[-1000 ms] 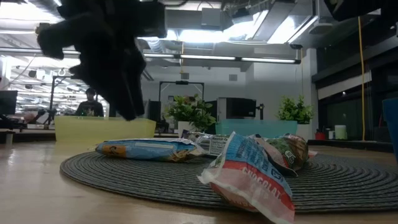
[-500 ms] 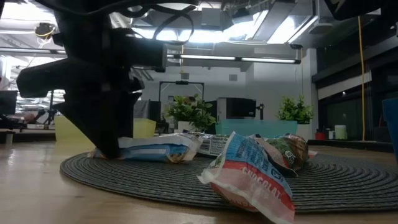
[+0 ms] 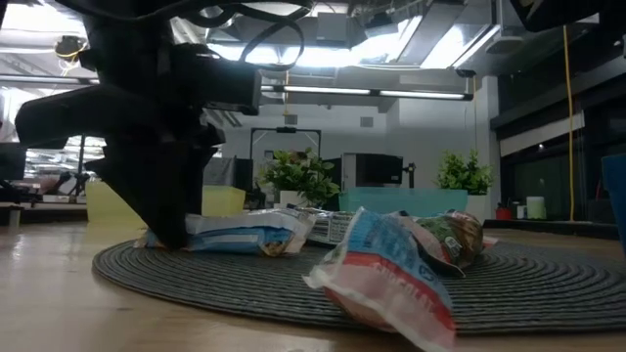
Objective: Pick and place Granola Bars by type
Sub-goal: Put the yellow granola bar into the blue bin
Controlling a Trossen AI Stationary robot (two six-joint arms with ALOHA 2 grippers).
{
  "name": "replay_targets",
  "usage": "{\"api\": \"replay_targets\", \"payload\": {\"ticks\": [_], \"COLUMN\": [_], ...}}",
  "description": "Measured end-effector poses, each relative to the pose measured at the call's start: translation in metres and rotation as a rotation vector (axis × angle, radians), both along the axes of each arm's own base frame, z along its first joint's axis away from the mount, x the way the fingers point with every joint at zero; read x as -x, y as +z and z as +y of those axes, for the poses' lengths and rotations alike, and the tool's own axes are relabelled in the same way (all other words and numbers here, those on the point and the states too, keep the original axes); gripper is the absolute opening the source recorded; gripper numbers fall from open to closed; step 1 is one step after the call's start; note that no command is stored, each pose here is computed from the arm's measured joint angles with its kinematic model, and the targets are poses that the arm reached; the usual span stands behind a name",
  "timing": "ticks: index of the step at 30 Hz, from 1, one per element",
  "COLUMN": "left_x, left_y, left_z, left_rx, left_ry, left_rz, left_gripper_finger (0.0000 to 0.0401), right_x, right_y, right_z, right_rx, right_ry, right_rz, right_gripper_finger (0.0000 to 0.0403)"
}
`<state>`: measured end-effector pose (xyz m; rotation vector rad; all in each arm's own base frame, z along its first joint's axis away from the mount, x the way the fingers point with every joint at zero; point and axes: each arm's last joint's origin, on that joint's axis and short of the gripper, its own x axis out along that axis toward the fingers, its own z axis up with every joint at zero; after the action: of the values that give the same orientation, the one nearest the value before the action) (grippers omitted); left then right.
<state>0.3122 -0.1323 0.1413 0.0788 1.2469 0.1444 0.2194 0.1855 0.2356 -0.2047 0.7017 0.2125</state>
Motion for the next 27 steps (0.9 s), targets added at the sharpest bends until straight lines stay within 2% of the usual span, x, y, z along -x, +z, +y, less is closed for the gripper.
{"api": "replay_targets", "payload": {"ticks": [5,8,11,15,20,27], "left_x": [0.001,0.001,0.002,0.001,-0.002,0.009], "left_y": [0.003,0.011,0.021,0.039,0.071,0.124], "left_z": [0.001,0.002,0.003,0.001,-0.014,-0.04], "left_rx": [-0.001,-0.025,-0.027,-0.029,0.009,0.141], "left_ry": [0.0,0.01,0.012,-0.023,-0.181,-0.496], "left_rz": [-0.007,-0.044,-0.085,-0.193,-0.406,-0.698], "left_gripper_finger": [0.0056,0.0023,0.0012,0.0018,0.0011,0.001], "right_x": [0.0,0.0,0.0,0.0,0.0,0.0], "right_y": [0.0,0.0,0.0,0.0,0.0,0.0], "right_z": [0.0,0.0,0.0,0.0,0.0,0.0], "right_rx": [0.0,0.001,0.001,0.003,0.004,0.006], "right_ry": [0.0,0.0,0.0,-0.001,-0.001,-0.002], "right_rz": [0.0,0.0,0.0,0.001,0.002,0.003], "right_gripper_finger": [0.0181,0.0181,0.0181,0.0181,0.0181,0.0182]}}
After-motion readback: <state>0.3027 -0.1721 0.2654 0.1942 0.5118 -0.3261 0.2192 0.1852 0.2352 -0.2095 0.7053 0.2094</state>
